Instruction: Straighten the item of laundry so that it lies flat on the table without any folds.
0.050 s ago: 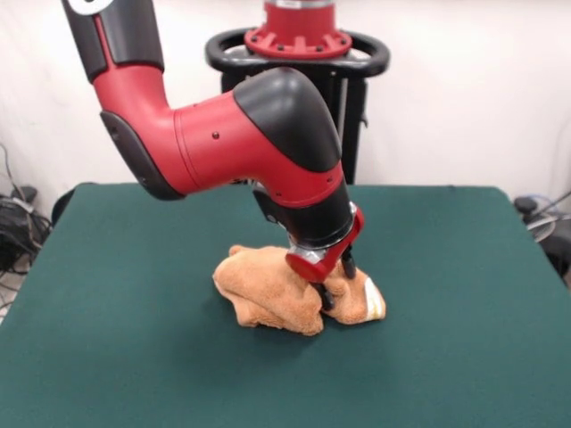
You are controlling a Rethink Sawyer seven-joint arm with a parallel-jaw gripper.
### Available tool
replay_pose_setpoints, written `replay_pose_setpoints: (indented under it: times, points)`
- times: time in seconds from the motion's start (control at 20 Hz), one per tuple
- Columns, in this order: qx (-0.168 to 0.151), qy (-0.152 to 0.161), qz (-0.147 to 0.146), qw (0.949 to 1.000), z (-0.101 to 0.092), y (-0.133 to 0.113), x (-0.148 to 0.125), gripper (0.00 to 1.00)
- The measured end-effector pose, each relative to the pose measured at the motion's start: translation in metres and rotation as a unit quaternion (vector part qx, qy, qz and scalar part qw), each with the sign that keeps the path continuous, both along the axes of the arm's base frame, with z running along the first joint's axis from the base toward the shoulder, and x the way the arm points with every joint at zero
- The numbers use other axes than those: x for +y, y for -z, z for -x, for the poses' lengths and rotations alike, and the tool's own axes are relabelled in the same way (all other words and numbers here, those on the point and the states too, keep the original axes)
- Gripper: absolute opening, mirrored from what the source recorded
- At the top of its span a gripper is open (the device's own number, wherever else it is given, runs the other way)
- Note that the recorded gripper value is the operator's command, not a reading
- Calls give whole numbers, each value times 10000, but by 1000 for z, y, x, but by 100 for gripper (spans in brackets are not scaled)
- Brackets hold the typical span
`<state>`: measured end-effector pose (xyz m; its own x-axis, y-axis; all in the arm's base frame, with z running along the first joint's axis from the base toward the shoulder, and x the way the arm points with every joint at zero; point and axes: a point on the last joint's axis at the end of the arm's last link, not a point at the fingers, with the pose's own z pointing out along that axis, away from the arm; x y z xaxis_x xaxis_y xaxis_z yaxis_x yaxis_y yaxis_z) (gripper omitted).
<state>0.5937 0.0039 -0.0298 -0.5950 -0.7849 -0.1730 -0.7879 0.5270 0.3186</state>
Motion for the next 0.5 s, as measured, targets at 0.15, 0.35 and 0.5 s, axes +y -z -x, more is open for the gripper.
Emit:
replay_pose_setpoints:
  times: [0.15, 0.35, 0.5]
  points:
    - [8, -3, -9, 10000, 1, 0, 1, 100]
    - [16, -8, -13, 10000, 2, 1, 1, 100]
    - [20, -12, -15, 10000, 2, 1, 2, 100]
